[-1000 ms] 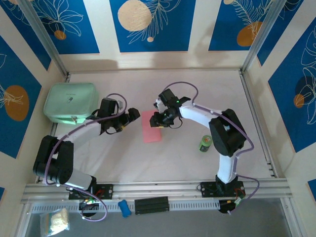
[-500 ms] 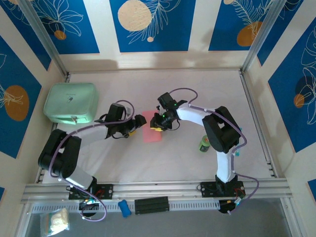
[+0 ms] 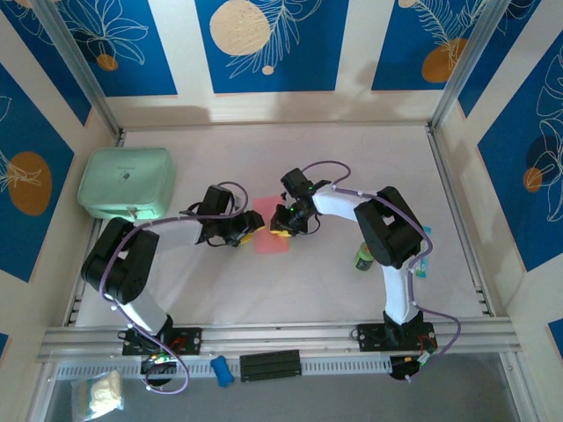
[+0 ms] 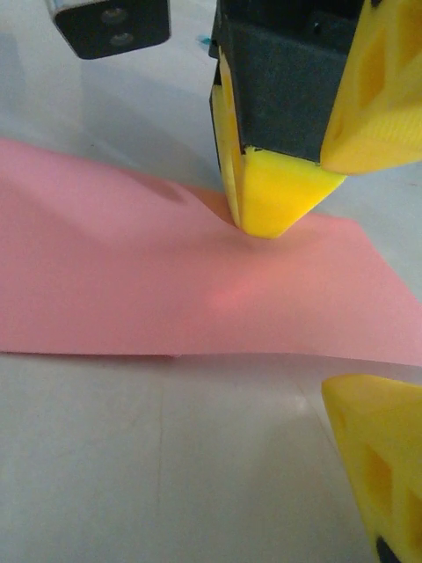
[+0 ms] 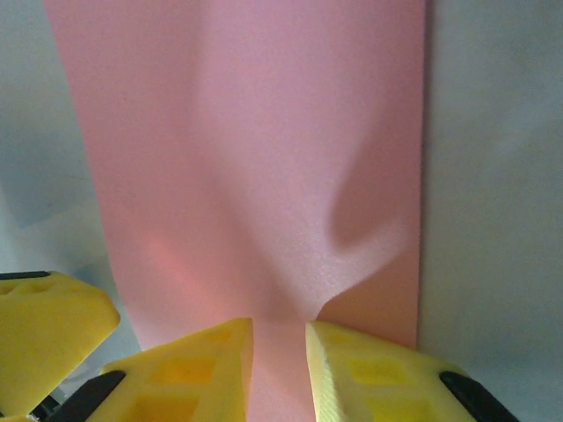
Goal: Fold a paper plane with a square sheet of paper (pick it up from the middle)
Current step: Third fold the triangle at the center of the table.
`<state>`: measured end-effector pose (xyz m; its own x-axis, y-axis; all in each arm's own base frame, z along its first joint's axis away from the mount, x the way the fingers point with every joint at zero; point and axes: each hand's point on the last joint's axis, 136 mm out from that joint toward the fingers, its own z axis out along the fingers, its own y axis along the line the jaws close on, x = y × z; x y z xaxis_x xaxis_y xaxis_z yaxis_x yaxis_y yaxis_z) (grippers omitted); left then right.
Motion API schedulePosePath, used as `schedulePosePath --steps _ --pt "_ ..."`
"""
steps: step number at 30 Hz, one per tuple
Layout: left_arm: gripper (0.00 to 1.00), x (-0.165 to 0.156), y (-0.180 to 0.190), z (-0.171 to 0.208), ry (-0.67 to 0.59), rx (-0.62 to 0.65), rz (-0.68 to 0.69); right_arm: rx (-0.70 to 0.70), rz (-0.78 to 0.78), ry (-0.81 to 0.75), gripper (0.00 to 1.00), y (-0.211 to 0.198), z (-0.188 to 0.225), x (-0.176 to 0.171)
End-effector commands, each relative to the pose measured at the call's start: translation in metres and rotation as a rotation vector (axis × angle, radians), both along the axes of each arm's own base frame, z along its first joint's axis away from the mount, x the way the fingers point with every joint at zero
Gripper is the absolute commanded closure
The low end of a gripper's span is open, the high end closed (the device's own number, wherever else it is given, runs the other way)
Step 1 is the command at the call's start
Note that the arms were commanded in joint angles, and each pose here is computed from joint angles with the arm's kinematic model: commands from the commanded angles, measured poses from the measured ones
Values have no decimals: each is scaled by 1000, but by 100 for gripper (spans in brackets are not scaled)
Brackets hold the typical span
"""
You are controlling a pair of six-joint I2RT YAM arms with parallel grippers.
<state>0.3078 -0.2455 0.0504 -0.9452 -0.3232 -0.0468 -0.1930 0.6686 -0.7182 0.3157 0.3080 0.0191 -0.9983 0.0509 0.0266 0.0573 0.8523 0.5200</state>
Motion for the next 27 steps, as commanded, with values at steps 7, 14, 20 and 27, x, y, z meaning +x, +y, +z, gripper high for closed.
schedulePosePath --steps 7,14,20,27 --pt "49 -1 -4 -5 33 25 -29 -94 -21 74 76 -22 -33 -13" --pt "51 5 -12 -2 5 -4 -62 -78 -24 82 76 -20 -32 -13" --pt "52 10 -17 9 -31 -9 -111 -73 -28 84 76 -22 -31 -12" --pt "53 13 -16 13 -50 -6 -127 -73 -33 85 77 -25 -31 -11"
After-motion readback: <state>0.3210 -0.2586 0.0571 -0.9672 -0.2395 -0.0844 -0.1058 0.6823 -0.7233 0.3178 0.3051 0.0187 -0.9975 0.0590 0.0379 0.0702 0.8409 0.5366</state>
